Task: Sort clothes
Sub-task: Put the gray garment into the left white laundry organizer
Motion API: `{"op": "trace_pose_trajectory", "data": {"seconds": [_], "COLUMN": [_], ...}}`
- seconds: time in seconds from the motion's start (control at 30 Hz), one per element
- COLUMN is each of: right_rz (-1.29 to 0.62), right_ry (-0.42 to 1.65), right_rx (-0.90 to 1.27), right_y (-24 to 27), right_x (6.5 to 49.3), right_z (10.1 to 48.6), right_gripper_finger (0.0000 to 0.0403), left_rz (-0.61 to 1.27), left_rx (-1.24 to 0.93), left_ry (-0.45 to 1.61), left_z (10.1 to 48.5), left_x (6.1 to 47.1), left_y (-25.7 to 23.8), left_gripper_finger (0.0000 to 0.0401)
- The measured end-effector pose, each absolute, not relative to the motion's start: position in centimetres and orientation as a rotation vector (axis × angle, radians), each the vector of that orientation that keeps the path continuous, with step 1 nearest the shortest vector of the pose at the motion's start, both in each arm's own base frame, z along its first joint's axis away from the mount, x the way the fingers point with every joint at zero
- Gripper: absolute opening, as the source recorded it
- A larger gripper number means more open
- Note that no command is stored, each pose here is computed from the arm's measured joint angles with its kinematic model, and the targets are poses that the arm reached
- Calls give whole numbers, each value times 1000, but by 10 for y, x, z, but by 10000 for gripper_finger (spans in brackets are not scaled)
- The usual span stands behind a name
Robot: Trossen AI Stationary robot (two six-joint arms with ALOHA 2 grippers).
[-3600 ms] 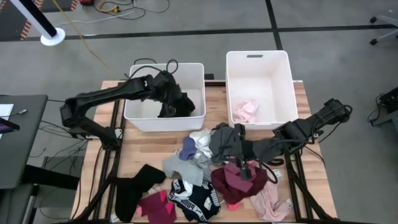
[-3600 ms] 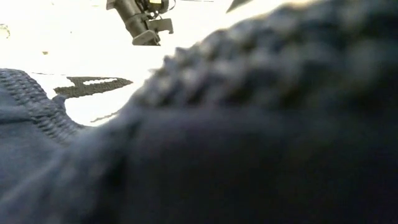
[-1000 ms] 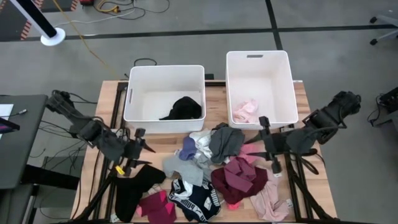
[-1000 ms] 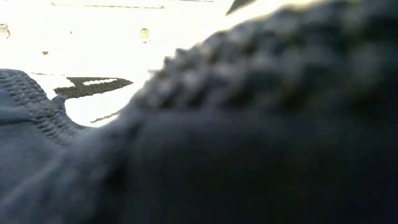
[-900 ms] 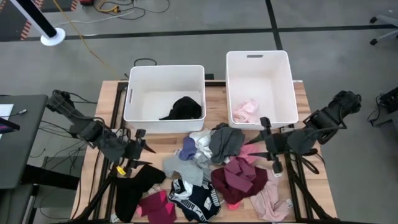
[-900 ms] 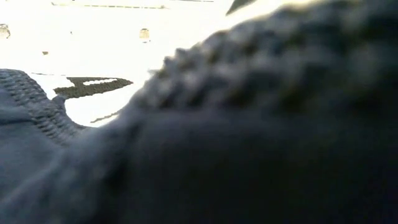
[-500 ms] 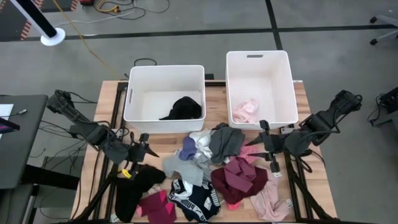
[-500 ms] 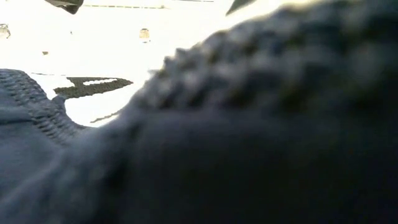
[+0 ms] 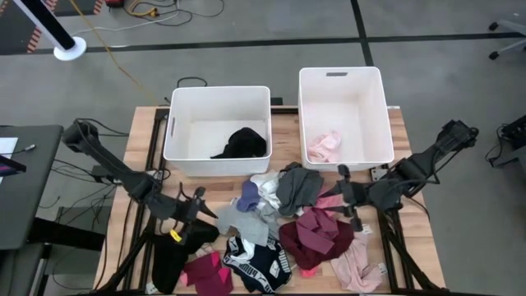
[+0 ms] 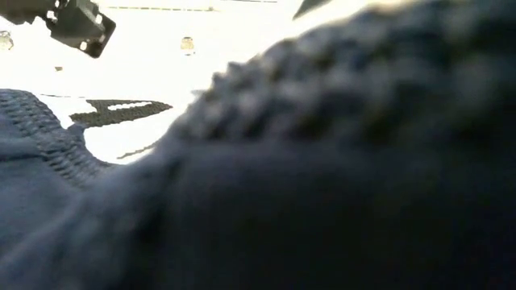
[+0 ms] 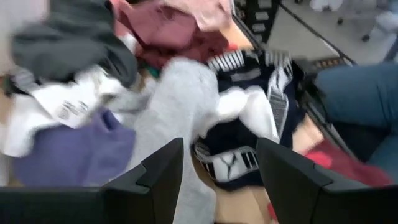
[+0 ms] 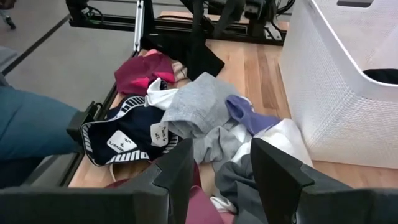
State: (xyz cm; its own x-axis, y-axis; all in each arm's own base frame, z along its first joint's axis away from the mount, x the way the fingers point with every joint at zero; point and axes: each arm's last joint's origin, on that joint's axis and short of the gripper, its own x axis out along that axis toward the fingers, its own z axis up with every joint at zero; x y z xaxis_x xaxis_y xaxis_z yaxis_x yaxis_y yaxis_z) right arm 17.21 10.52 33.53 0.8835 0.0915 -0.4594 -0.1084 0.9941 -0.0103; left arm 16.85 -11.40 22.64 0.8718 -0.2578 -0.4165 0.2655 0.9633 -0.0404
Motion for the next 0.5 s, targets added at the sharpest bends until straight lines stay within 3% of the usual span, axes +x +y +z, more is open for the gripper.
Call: {"op": "trace_pose_trajectory", "data": {"seconds": [0.5], "right_rz": [115], "right_ry": [443], "right_rx": [-24], "right_y": [108], "right_x": [176], "right_z": [337], "right_gripper_finger": [175], "left_rz": [-168], "left_rx": [128], "left_ry": [505], "left_z": [176], "left_x": [207], "left_y": [-133], "left_gripper_finger": [196]}}
